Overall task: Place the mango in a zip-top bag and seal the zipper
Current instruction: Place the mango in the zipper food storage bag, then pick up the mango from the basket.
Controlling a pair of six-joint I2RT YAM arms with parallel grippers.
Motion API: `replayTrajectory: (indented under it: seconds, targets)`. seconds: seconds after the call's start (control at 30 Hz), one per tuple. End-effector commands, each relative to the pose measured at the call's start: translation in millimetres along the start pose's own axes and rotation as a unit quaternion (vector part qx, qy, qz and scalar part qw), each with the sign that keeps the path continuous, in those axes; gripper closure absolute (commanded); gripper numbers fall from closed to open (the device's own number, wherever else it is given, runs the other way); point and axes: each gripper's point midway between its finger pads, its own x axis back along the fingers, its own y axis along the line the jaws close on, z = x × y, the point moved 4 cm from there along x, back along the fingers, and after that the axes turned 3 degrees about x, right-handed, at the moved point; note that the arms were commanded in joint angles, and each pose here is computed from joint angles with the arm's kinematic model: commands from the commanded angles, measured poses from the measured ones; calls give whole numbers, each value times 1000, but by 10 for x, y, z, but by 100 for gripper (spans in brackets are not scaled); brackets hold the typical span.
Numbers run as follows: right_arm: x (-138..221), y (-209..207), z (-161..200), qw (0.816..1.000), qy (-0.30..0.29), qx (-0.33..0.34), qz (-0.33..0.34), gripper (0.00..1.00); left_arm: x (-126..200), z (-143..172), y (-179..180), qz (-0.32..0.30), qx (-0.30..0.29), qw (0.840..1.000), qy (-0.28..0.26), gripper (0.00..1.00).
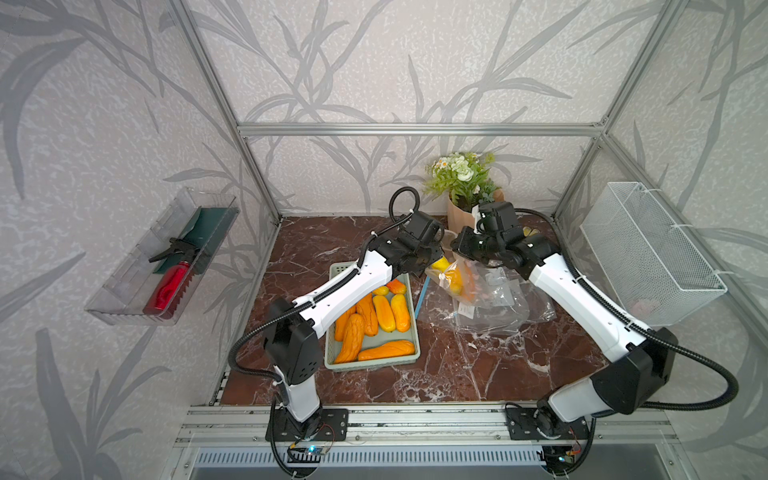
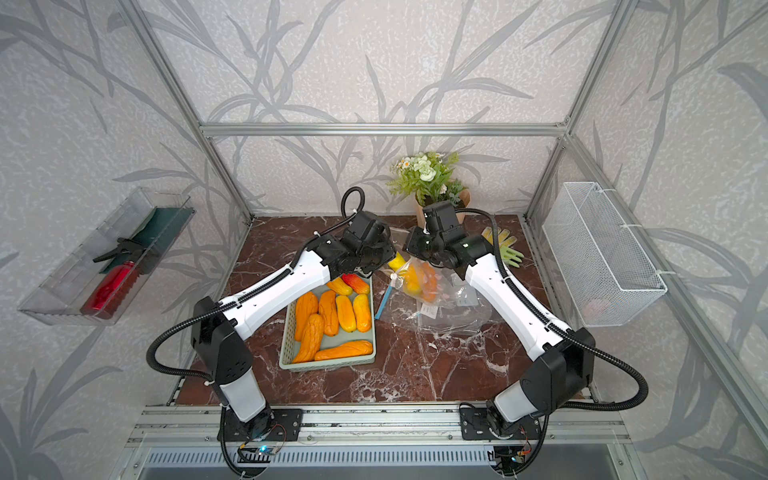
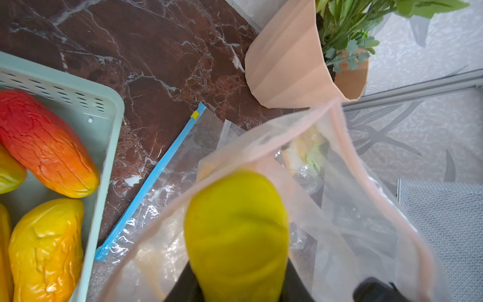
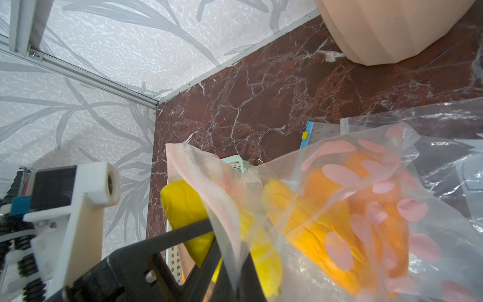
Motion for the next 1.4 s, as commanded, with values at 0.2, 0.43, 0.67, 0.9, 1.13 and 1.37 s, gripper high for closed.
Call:
replayTrajectory:
  seconds: [0.2, 0.43, 0.67, 0.9, 1.13, 1.37]
  targets:
    - [-1, 70, -62, 1000, -1, 11, -12, 100, 418, 39, -92, -1, -77, 996, 41, 20]
    - [4, 26, -69, 1000, -3, 12, -2, 100, 990, -191, 79, -43, -113, 993, -13, 15]
    - [6, 17, -77, 1000, -2, 15, -3, 100, 1231, -8, 1263, -258, -223, 938, 67, 19]
    - [8, -2, -32, 1000, 4, 16, -4, 100, 1122, 270, 2253, -419, -266, 851, 170, 9]
    - [21, -20, -1, 1000, 4, 12, -5, 100, 748, 366, 2659, -408, -250, 853, 211, 10]
    - [20, -20, -7, 1000, 4, 12, -3, 100, 423, 508, 2758, -374, -239, 862, 247, 25]
